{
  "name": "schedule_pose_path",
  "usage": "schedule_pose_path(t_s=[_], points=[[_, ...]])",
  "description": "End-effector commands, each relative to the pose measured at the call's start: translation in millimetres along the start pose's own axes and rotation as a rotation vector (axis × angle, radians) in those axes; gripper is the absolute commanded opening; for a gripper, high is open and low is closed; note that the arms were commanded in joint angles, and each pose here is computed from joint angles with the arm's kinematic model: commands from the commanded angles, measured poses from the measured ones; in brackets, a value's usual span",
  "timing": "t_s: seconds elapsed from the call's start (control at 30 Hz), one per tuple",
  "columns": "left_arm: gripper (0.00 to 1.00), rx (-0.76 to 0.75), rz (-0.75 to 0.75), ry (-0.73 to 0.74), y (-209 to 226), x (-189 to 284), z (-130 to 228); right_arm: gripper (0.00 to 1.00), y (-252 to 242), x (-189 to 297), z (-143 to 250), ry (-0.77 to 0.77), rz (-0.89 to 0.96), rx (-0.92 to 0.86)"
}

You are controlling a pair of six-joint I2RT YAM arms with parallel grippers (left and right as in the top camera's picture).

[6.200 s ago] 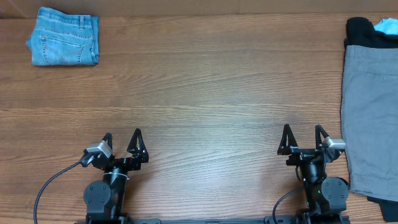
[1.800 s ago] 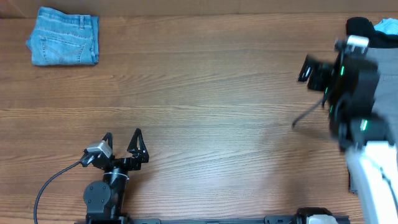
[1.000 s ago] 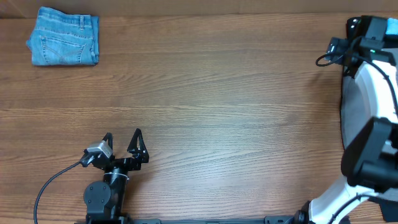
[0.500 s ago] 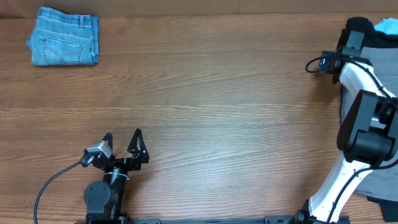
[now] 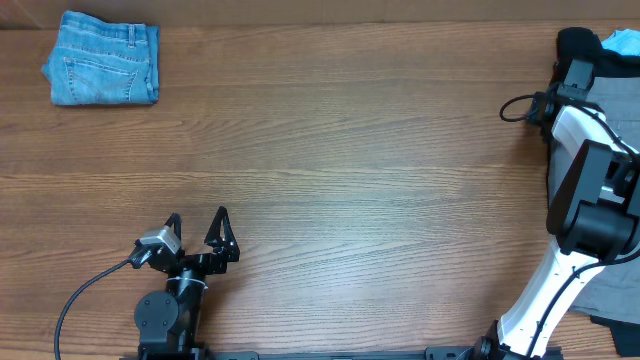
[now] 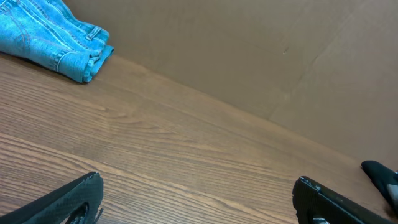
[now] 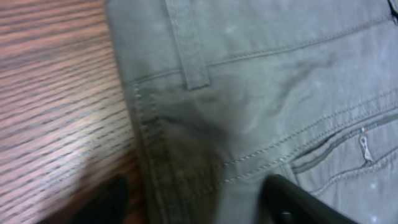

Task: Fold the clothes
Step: 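Reach the right gripper to the grey shorts on the right stack, then grasp the waistband of the grey shorts with the right gripper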

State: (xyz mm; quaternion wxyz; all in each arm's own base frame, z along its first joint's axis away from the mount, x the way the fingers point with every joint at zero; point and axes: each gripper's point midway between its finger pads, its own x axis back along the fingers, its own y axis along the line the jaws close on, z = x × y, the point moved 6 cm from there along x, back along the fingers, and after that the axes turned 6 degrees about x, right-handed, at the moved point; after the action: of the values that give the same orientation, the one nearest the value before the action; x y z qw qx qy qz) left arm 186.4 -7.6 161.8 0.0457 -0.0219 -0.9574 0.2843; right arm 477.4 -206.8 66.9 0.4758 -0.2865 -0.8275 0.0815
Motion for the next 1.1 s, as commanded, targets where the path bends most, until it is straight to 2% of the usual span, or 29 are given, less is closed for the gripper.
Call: schedule_pose_path(t_s=[0.0, 0.13, 0.2, 0.27, 0.33, 0.5, 0.57, 0.83, 1.0, 1.03, 1.07], points=[[1.0, 0.008, 0.014, 0.004, -1.5, 0.2, 1.4, 0.66, -2.0, -9.7, 4.1, 0.022, 0.017, -0.015], [1.0, 0.008, 0.014, 0.004, -1.5, 0.2, 1.4, 0.55, -2.4, -9.3, 2.3, 0.016, 0.018, -0.043], [1.0, 0.008, 0.014, 0.004, -1.5, 0.2, 1.4, 0.46, -2.9, -8.8, 1.0, 0.014, 0.019, -0.063], [1.0, 0.008, 0.014, 0.004, -1.5, 0.2, 1.4, 0.31, -3.8, -7.6, -1.9, 0.011, 0.019, -0.091], [1.0, 0.008, 0.014, 0.004, -1.5, 0.2, 1.4, 0.22, -4.7, -6.3, -3.9, 0.012, 0.019, -0.094], [1.0, 0.008, 0.014, 0.004, -1.5, 0.2, 1.4, 0.08, -8.0, 0.0, -11.5, 0.009, 0.018, -0.097], [1.0, 0.008, 0.014, 0.004, -1.5, 0.2, 1.4, 0.04, -13.6, 8.8, -21.7, -0.002, 0.019, -0.151], [1.0, 0.008, 0.014, 0.004, -1.5, 0.2, 1.4, 0.04, -18.4, 41.3, -53.3, -0.071, -0.096, -0.199], [1.0, 0.008, 0.014, 0.004, -1.5, 0.2, 1.4, 0.04, -19.4, 48.8, -51.3, -0.05, -0.114, -0.19], [1.0, 0.008, 0.014, 0.004, -1.5, 0.2, 1.4, 0.05, -18.6, 47.9, -48.6, -0.038, -0.115, -0.186], [1.0, 0.008, 0.014, 0.005, -1.6, 0.2, 1.4, 0.13, -18.2, 46.9, -46.9, -0.032, -0.115, -0.184]])
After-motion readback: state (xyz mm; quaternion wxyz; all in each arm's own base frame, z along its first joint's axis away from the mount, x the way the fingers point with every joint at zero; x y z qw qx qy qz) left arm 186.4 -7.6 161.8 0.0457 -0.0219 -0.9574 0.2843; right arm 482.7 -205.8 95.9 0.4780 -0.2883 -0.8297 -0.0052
